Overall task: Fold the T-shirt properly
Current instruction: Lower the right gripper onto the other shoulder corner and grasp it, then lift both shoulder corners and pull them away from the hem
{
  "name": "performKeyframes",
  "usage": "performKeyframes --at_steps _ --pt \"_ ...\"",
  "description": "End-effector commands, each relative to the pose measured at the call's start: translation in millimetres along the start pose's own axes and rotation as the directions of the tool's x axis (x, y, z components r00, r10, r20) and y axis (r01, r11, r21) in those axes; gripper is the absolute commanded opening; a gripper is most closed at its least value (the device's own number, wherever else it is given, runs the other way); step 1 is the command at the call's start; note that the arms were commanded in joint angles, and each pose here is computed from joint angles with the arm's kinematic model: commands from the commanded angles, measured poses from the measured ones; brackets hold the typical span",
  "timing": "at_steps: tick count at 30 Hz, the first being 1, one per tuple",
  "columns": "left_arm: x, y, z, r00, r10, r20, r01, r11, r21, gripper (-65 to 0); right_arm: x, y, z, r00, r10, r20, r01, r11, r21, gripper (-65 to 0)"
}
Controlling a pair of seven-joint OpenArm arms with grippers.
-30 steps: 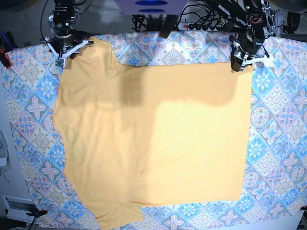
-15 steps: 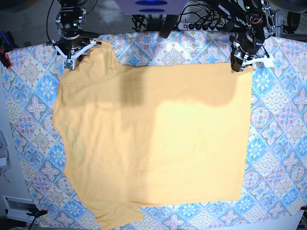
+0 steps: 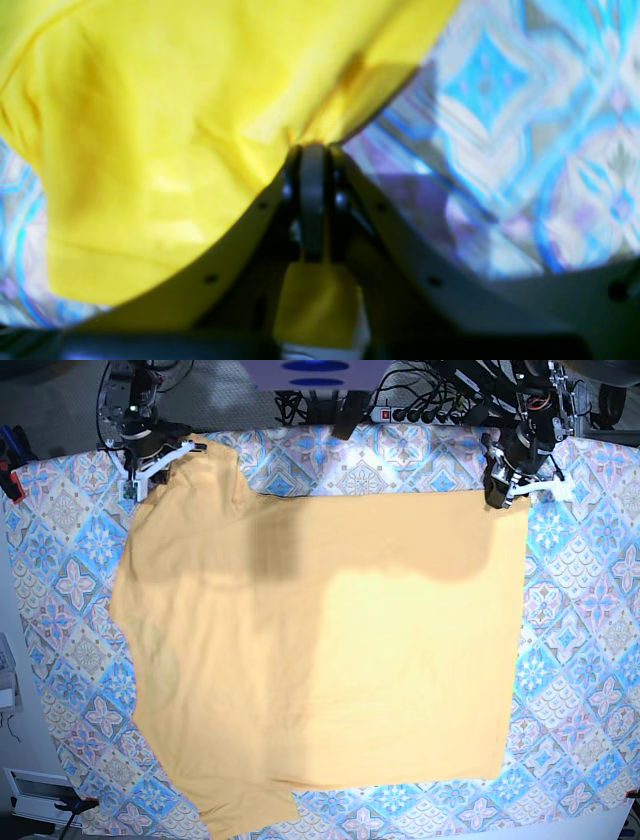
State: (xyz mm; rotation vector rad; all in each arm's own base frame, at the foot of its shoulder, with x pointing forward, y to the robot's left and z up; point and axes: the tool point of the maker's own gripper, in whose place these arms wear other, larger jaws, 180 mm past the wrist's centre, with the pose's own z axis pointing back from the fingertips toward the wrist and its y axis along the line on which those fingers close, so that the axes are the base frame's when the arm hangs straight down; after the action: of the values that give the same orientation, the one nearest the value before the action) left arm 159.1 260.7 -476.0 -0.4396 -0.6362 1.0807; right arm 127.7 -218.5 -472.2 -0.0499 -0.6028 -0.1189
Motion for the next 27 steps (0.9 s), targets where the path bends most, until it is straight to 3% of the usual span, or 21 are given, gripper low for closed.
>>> performKeyframes --at_steps 1,18,27 --pt "5.7 5.3 5.1 1.000 -0.019 0.012 0.019 1.000 0.015 -65.0 6.8 -5.4 6.4 1.000 0.001 0.029 -0.001 1.000 -0.010 -64.7" --pt "-1.8 41.2 28.4 0.999 -0.046 -0.021 0.047 0.994 0.096 -65.0 4.6 -4.7 39.2 0.998 0.045 0.046 -0.045 0.999 -0.010 -64.7" --pt "18.1 -19.1 25.9 0.993 -0.107 0.044 0.108 0.993 -0.040 -65.0 39.6 2.2 28.5 0.991 0.040 0.125 -0.041 0.999 0.001 -64.7"
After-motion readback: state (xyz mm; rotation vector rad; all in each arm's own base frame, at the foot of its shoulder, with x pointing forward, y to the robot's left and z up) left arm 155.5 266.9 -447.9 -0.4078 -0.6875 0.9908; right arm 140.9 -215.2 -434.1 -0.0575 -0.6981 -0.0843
